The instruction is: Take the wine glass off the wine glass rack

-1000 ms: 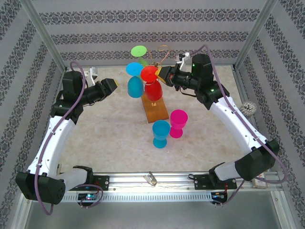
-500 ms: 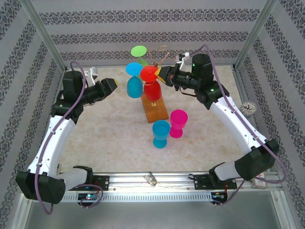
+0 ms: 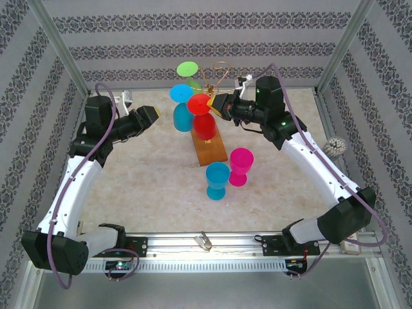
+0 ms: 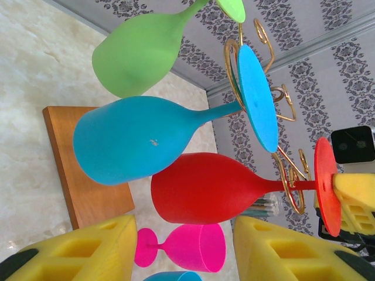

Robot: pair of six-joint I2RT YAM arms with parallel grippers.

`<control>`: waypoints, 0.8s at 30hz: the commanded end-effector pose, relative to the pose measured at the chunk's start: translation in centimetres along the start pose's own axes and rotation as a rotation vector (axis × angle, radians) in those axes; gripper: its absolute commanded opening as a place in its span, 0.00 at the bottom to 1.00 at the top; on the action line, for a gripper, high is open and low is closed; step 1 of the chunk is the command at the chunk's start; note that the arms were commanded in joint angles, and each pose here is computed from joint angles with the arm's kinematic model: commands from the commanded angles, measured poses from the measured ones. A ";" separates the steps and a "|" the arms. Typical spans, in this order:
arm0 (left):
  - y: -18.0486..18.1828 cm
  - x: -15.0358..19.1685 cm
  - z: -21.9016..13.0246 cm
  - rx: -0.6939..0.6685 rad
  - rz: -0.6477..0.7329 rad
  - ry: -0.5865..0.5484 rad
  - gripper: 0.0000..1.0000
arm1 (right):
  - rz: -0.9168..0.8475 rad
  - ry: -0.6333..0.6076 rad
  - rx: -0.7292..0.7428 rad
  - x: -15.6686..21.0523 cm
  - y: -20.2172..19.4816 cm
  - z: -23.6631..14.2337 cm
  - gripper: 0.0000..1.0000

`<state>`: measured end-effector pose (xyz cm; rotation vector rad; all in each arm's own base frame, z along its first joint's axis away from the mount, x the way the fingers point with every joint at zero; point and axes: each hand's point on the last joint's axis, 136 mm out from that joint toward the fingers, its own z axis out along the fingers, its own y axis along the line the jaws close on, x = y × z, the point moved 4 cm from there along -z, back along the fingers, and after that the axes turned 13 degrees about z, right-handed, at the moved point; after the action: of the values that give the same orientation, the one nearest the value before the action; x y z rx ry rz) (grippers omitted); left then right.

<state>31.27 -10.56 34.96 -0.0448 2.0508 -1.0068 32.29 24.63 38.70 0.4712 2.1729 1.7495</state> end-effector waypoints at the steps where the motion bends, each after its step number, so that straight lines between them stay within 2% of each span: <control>1: -0.2 -0.9 -0.4 0.018 0.016 -0.042 0.48 | -0.047 -0.001 -0.053 0.9 1.8 -0.6 0.00; 24: -0.3 -0.8 -0.8 0.025 0.020 -0.051 0.48 | -0.057 0.010 -0.055 0.8 2.6 0.6 0.00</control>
<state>31.33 -10.37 34.63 -0.0527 2.0529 -1.0039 31.82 25.59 39.43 0.4396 2.1674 1.7608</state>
